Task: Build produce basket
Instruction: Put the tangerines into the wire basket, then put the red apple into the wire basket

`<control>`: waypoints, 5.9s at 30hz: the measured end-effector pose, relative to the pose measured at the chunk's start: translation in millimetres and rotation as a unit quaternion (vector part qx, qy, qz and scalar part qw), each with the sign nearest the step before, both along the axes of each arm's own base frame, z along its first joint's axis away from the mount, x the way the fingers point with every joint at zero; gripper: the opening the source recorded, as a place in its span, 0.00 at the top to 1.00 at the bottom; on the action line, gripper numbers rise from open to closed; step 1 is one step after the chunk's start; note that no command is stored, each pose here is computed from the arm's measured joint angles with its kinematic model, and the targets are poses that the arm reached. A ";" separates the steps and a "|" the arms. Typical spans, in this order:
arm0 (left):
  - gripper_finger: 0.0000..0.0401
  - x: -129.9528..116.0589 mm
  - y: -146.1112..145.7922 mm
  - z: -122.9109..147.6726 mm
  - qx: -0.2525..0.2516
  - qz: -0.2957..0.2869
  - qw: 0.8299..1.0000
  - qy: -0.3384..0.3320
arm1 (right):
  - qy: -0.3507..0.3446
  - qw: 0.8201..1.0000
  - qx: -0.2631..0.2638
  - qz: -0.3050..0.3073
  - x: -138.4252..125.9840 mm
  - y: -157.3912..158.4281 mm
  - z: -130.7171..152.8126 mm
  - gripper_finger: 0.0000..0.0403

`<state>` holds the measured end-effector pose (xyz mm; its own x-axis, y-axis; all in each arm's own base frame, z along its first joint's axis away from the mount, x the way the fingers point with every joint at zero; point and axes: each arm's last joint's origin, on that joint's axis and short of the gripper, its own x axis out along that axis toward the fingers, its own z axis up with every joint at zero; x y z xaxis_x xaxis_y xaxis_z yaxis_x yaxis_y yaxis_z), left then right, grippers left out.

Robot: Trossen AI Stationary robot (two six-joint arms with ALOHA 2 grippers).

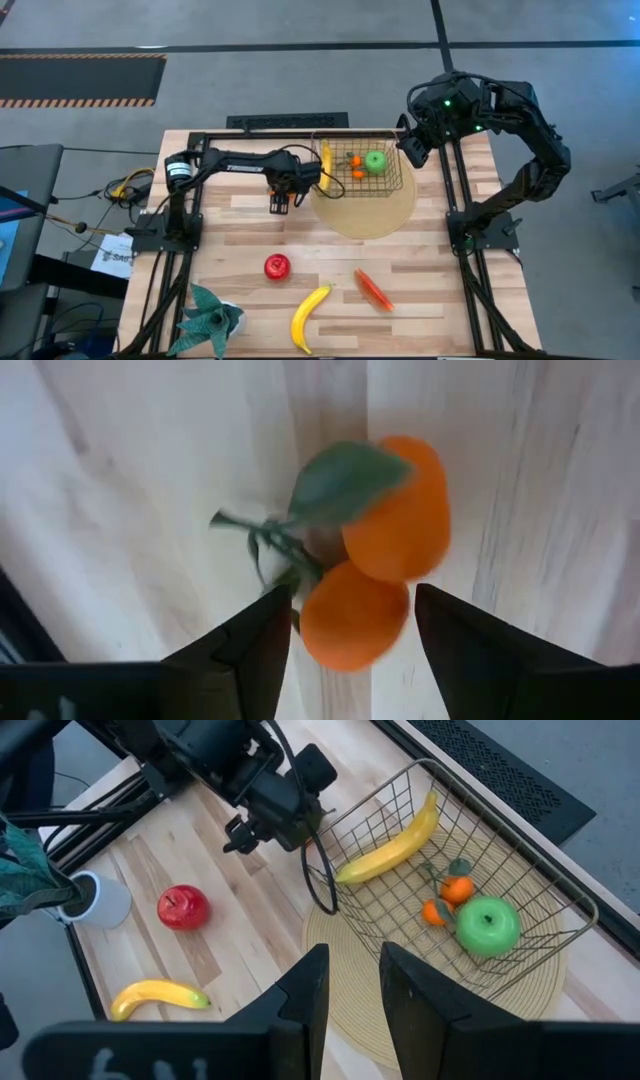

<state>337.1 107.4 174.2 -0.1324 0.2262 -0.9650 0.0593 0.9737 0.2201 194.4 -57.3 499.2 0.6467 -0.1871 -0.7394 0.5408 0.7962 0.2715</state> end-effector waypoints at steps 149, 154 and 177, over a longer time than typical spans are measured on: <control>1.00 91.1 43.7 143.9 0.027 0.137 0.896 -0.422 | -0.054 0.998 -0.020 -0.023 -57.6 10.5 19.8 0.79; 1.00 97.9 61.4 116.3 0.026 0.153 0.910 -0.385 | -0.056 0.998 -0.026 -0.018 -60.5 11.5 20.7 0.79; 1.00 106.9 66.4 73.1 -0.015 0.154 0.934 -0.322 | -0.055 0.998 -0.037 -0.006 -61.9 12.0 21.1 0.79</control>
<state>444.0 173.8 247.3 0.4232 0.2451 -0.8723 -0.3603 0.9288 0.0862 132.6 -45.3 520.3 0.7199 -0.2476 -0.6484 0.5212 0.8098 0.2694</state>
